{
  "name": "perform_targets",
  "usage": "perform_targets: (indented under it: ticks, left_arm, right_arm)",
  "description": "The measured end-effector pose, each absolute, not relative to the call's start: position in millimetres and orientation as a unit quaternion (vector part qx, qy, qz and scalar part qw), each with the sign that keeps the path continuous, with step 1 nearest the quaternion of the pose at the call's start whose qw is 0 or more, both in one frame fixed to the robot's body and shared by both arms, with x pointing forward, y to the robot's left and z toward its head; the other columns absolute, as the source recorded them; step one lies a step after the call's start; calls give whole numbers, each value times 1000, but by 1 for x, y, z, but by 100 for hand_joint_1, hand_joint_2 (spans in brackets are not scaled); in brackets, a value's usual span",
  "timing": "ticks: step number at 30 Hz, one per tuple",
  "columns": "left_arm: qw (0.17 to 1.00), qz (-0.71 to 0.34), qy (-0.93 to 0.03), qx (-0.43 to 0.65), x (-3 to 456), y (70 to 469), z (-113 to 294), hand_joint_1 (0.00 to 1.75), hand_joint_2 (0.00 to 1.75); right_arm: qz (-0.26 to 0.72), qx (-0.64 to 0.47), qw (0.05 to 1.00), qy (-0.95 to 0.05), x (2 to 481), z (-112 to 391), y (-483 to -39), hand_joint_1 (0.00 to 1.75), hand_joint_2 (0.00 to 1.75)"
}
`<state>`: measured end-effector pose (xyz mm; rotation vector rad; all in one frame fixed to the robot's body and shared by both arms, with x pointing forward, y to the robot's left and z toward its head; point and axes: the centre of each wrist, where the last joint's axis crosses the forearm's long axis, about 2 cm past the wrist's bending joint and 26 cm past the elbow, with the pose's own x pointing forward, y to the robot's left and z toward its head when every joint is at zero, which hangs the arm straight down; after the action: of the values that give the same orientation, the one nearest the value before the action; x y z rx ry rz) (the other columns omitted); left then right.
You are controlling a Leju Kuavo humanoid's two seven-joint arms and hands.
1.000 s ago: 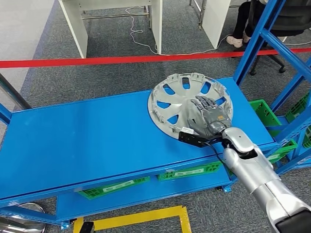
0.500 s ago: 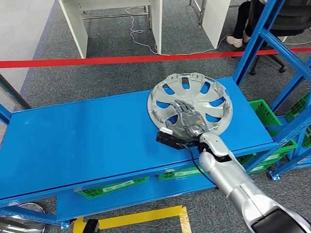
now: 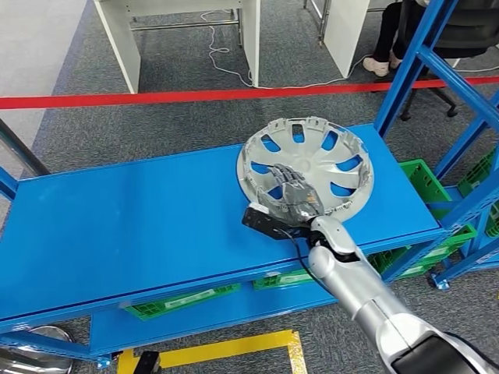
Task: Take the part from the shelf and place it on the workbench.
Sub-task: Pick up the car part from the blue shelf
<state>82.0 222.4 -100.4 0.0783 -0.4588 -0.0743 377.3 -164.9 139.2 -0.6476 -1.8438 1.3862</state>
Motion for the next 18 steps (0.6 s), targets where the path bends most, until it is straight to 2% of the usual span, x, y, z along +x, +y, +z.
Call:
perform_targets:
  ticks: [4, 18]
  left_arm:
    - [973, -39, -226, 39, 82, 221, -100, 0, 0]
    - [973, -41, -223, 38, 82, 220, -100, 0, 0]
  right_arm:
    - [544, -280, 380, -694, 375, 129, -162, 0, 175]
    - [591, -300, 426, -616, 377, 100, -180, 0, 175]
